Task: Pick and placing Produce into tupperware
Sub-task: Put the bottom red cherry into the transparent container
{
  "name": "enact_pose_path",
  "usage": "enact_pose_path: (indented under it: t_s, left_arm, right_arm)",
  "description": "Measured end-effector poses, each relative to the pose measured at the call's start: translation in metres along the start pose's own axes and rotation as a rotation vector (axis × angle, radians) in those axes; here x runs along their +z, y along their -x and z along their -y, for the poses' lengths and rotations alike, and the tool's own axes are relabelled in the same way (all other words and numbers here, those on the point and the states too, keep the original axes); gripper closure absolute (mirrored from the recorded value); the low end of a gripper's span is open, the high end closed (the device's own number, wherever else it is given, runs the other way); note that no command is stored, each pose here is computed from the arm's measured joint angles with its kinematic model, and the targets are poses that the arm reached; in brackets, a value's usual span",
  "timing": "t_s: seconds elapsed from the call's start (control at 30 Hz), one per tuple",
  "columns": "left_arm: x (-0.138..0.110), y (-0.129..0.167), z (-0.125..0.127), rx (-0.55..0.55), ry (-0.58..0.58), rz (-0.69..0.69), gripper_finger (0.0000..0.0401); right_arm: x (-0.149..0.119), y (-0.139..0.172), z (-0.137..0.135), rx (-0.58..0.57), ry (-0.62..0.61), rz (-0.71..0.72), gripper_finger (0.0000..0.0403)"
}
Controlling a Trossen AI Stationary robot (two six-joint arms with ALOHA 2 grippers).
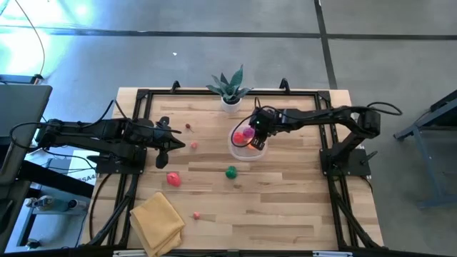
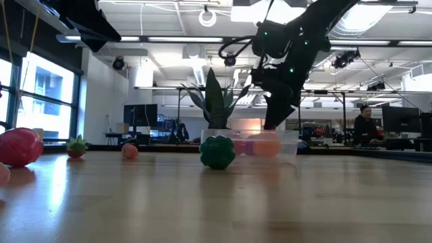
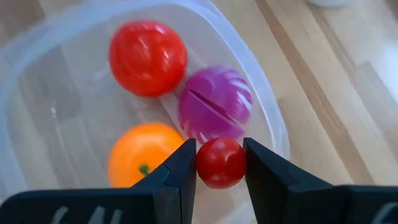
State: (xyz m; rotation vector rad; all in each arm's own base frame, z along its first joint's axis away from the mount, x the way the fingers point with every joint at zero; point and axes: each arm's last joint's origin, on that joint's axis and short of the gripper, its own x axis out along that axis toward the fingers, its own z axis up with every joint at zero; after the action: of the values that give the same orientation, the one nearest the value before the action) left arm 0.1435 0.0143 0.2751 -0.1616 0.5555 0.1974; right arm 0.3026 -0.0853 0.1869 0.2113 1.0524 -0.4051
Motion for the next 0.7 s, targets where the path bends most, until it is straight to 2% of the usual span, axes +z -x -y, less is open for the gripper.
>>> enact_pose_path:
  t_s: [0.13,0.7]
  left_arm:
    - [0.0,0.0001,0.0,0.0,0.0,0.0,0.04]
    - [0.0,0.0001,0.0,0.0,0.0,0.0,0.04]
  right_arm:
    - [-0.0041,-0.0043,-0.0012,0.038,-0.007,0.011,0.0304]
    - [-0.0059,-0.0058,0.0009,0.029,-0.051,0.007,0.0304]
